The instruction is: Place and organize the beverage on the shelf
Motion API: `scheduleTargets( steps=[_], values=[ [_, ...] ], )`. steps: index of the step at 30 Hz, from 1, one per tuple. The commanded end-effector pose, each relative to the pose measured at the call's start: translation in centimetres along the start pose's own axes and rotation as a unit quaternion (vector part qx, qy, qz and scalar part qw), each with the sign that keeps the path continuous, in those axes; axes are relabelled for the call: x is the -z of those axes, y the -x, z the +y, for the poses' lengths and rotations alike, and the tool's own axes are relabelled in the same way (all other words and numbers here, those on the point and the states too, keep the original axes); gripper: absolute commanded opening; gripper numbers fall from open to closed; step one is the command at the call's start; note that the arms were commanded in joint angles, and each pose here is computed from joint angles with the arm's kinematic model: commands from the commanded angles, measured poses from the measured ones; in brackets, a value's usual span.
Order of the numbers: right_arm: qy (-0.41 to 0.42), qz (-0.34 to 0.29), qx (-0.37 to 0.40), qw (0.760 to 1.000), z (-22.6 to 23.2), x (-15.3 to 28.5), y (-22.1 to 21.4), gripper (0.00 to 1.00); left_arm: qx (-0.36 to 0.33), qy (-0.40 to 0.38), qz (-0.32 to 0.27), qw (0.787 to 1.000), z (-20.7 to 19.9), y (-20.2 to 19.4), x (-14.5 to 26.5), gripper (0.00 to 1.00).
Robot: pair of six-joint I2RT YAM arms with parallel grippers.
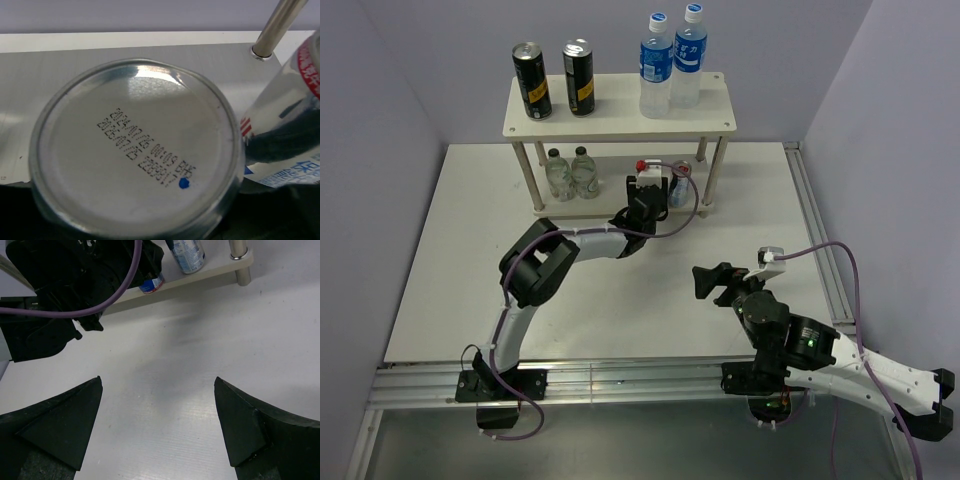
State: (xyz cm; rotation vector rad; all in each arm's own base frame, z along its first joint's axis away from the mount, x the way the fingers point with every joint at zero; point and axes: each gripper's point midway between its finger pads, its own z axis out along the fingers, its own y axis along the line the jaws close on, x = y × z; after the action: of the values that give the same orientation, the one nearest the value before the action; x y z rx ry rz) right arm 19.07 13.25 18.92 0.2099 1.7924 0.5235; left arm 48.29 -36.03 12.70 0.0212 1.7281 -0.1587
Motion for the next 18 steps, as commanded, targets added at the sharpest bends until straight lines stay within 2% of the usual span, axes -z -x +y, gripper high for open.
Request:
scheduleTargets(
  steps=[1,13,15,16,18],
  values=[
    [0.007,-0.004,0.002,1.000,0.3,-0.1,0.0,1.00,0.047,-0.013,-0.072,0.996,-1.2,5.6,-0.6,0.00],
    [0.007,-0.005,0.007,1.000,0.4,-0.2,0.0,1.00,0.051,-0.024,-0.067,0.996,-0.2,3.8,-2.6,0.02],
    [0.007,-0.003,0.009,1.000,0.5,-0.3,-0.2,1.00,0.045,-0.025,-0.063,0.997,-0.3,3.5,-2.9,0.07],
    [0.006,-0.003,0.010,1.000,0.5,-0.3,-0.2,1.00,0.044,-0.025,-0.062,0.997,-0.3,3.4,-3.0,0.18],
    [0.005,-0.003,0.010,1.000,0.4,-0.3,-0.2,1.00,0.044,-0.028,-0.060,0.997,-0.4,3.2,-3.2,0.33]
  ],
)
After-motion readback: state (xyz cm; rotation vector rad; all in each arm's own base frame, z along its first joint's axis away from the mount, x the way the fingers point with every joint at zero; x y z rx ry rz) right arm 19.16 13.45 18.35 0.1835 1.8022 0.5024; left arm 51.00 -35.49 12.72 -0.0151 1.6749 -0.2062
